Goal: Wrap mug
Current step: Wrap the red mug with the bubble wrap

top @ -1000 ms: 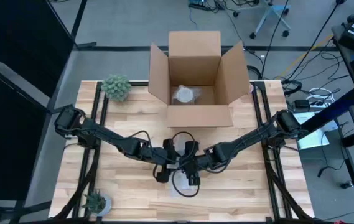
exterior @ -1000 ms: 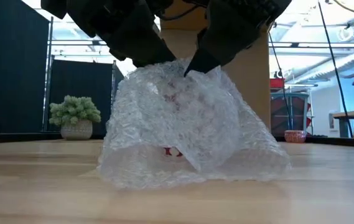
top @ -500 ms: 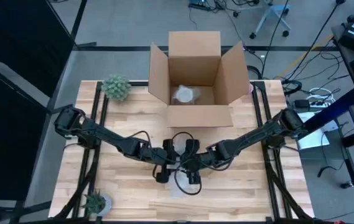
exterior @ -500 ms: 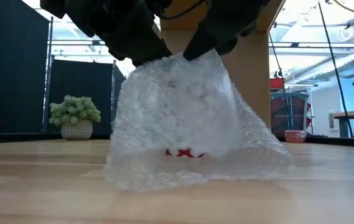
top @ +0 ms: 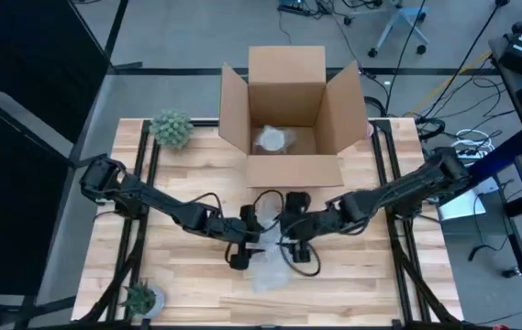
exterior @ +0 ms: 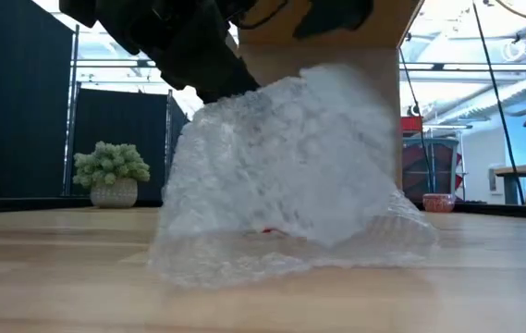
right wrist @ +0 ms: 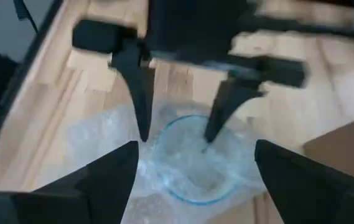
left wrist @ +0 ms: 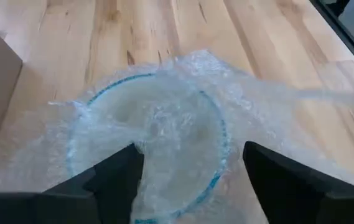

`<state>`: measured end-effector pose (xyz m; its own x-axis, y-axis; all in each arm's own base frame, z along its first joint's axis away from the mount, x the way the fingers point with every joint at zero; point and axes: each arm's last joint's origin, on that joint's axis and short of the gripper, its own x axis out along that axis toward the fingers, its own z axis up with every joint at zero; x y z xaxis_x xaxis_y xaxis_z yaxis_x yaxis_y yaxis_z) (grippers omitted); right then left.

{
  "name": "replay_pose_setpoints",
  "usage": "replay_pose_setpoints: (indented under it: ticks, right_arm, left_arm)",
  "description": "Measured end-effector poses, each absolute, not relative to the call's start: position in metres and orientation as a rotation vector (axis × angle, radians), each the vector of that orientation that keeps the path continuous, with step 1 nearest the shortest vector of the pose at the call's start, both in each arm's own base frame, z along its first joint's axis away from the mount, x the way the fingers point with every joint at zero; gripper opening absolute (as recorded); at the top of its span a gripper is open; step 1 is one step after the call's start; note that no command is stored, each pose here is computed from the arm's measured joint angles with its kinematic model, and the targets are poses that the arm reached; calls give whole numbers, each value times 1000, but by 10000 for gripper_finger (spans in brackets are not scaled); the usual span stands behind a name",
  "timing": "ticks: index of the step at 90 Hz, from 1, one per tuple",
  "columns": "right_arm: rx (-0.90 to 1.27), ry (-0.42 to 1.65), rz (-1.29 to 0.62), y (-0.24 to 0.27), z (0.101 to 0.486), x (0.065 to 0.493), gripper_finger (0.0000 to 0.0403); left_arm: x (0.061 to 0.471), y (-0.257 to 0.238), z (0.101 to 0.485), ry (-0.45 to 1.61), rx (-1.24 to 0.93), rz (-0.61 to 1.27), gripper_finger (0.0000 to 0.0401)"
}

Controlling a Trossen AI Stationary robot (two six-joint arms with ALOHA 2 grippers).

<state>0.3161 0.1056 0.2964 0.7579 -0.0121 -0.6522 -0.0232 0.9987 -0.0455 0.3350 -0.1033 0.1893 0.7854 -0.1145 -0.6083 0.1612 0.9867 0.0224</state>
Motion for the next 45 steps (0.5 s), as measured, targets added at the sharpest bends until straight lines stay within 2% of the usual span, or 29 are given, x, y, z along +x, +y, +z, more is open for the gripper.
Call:
replay_pose_setpoints:
  ticks: [17, 45]
  right_arm:
    - [-12, 810, -56, 102, 285, 314, 309]
    - [-132, 818, 72, 137, 250, 333, 298]
  left_arm:
    - [335, -103, 189, 652, 75, -149, 264]
    - [335, -103, 189, 651, 75, -148, 264]
